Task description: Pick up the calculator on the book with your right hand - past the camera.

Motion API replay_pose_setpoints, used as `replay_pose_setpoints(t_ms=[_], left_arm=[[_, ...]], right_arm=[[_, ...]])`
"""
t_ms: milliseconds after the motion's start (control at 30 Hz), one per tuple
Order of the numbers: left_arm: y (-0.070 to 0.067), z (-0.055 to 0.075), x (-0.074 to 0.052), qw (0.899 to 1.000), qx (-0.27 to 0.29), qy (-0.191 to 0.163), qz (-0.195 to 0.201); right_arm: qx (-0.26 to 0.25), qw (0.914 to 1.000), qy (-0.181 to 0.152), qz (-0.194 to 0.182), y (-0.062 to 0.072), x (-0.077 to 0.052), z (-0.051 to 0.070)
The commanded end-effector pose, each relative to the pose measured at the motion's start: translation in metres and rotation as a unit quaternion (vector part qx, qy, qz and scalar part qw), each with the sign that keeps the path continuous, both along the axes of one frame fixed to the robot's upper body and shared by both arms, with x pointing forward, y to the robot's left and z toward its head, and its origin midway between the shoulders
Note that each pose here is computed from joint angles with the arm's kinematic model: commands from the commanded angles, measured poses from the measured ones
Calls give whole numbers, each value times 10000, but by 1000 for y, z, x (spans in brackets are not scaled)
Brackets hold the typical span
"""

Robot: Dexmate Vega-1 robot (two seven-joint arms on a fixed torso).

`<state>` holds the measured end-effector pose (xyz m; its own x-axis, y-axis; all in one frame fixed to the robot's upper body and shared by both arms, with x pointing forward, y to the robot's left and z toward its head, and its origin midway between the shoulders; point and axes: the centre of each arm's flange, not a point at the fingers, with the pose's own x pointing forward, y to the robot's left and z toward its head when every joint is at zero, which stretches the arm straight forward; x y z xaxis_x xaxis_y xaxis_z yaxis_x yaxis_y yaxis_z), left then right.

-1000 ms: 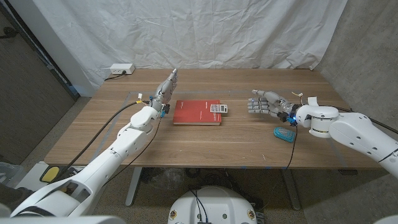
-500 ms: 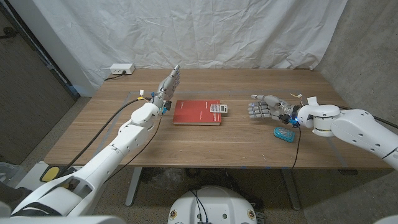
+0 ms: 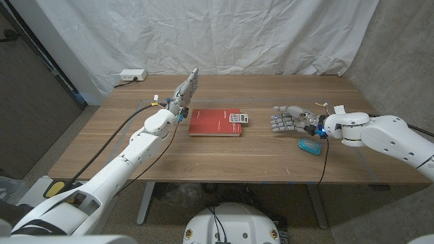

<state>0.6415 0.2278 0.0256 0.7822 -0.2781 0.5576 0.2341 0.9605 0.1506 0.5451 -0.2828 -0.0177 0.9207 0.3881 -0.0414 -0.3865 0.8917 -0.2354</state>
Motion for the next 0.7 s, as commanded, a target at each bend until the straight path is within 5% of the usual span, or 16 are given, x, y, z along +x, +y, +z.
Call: replay_pose_setpoints(t_ms=[33, 700], left_arm=[[0, 6, -8, 9998, 171, 44, 123], [10, 7, -18, 9997, 162, -110, 173]], right_arm=[[108, 9999, 99, -25, 7, 2, 5], [94, 9993, 335, -124, 25, 18, 12]])
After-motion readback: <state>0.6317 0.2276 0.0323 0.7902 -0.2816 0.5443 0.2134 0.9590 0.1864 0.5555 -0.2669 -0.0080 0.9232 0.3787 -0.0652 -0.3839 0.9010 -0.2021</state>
